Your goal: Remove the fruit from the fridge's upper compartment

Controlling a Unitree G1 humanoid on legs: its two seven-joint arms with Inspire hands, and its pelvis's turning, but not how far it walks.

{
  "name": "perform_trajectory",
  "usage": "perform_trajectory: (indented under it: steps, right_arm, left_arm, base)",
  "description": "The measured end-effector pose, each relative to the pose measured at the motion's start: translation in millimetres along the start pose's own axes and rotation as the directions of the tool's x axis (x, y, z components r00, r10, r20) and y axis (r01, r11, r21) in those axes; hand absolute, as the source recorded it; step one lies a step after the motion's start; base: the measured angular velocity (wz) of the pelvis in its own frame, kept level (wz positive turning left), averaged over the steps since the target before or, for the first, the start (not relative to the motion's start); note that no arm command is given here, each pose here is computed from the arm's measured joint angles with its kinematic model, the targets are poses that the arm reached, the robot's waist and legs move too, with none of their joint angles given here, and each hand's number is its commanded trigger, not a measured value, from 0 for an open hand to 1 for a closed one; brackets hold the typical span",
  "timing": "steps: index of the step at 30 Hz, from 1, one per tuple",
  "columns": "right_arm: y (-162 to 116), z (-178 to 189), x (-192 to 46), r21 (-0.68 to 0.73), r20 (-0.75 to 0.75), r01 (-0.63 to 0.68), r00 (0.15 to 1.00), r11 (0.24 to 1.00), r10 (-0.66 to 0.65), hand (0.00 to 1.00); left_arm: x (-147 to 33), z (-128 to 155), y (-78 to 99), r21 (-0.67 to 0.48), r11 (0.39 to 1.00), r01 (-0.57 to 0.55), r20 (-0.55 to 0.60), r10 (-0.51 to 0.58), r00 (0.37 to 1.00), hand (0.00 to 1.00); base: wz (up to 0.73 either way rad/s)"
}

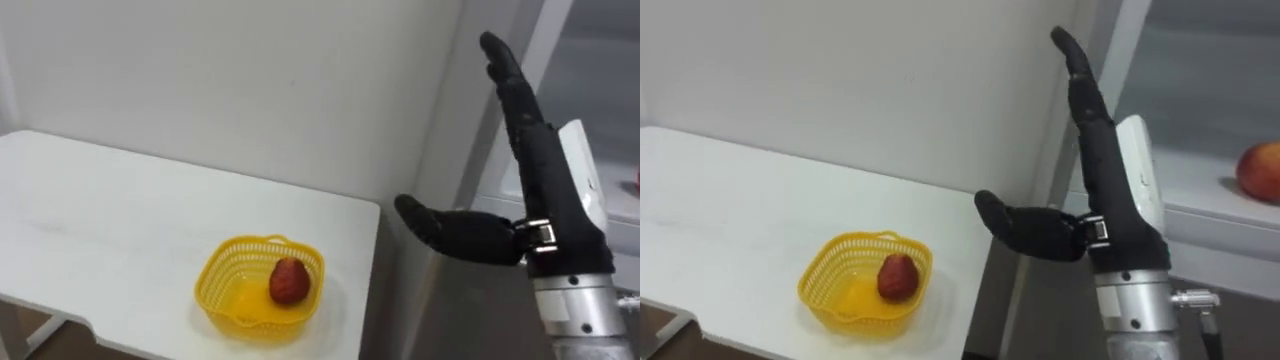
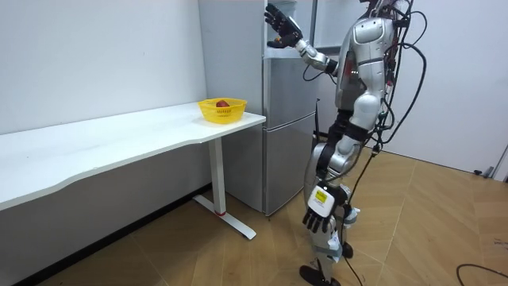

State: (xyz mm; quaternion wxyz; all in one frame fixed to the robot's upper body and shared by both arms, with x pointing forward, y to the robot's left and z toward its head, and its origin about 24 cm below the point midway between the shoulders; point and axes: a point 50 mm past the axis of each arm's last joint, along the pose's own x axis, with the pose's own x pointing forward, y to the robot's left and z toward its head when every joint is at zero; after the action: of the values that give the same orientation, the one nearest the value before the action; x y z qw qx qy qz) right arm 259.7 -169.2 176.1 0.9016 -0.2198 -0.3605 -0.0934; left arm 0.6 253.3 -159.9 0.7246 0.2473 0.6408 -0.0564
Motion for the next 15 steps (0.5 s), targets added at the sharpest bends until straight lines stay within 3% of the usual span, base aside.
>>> perform_trajectory:
  steps: [6, 15]
  right_arm:
    - [-24.8, 15.6, -0.5, 0.036, 0.089, 0.16, 0.983, 0.986, -0.163, 0.0]
    - [-48.0, 9.5, -7.9, -0.014, 0.072, 0.302, 0.951, 0.953, -0.301, 0.0]
  left_arm:
    - [-0.1, -7.5, -5.7, -0.014, 1.0, 0.003, -0.017, -0.004, 1.0, 0.0]
    - [0.7, -4.7, -7.6, -0.016, 1.0, -0.001, -0.012, 0.001, 1.0, 0.0]
  base:
    - [-0.17]
    - [-0.06]
